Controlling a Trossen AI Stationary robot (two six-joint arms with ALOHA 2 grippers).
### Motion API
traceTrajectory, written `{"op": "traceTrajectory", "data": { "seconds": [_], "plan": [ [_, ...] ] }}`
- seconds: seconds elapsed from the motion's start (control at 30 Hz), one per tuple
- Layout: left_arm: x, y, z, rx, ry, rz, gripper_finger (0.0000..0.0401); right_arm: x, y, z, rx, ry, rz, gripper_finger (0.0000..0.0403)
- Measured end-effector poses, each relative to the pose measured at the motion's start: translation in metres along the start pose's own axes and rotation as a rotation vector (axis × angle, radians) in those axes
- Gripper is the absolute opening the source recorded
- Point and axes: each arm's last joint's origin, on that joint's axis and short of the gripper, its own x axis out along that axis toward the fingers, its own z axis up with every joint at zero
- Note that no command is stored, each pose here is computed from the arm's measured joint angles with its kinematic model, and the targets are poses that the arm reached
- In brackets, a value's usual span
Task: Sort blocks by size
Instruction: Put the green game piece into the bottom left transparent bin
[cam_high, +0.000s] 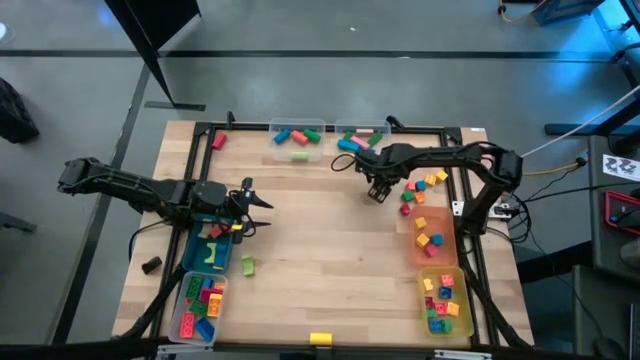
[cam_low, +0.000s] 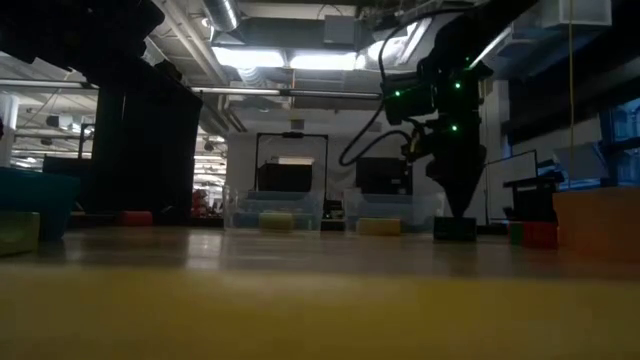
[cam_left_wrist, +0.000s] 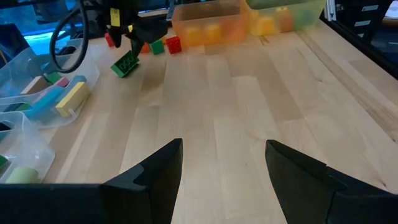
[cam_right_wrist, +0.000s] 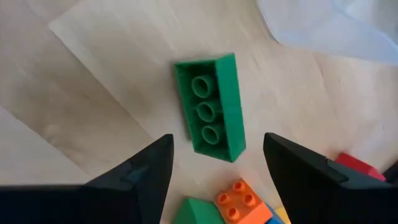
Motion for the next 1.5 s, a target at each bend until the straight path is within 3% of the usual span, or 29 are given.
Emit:
{"op": "traceTrajectory", "data": {
  "seconds": [0.2,0.53,0.83,0.97,1.1,1.27,1.5],
  "plan": [
    [0.000,0.000,0.000,0.000,0.000,0.000,0.0213,0.003,-0.005,0.005,0.008,-0.033,0.008,0.0248],
    [0.000,0.000,0.000,0.000,0.000,0.000,0.0213,0.034,-0.015,-0.003,0.093,-0.045,0.109,0.0246],
    [0.000,0.000,0.000,0.000,0.000,0.000,0.0213,0.039,-0.011,-0.007,0.085,-0.044,0.176,0.0151],
    [0.000,0.000,0.000,-0.003,0.003,0.000,0.0213,0.038,-0.008,-0.005,0.088,-0.048,0.241,0.0149],
    [0.000,0.000,0.000,-0.003,0.004,-0.001,0.0213,0.035,0.001,-0.005,0.108,-0.048,0.289,0.0151],
    [0.000,0.000,0.000,-0.020,0.004,-0.002,0.0213,0.021,0.024,-0.003,0.035,-0.057,0.392,0.0169],
    [0.000,0.000,0.001,-0.044,-0.011,-0.001,0.0213,-0.008,0.063,0.002,-0.043,-0.157,0.469,0.0155]
  ]
}}
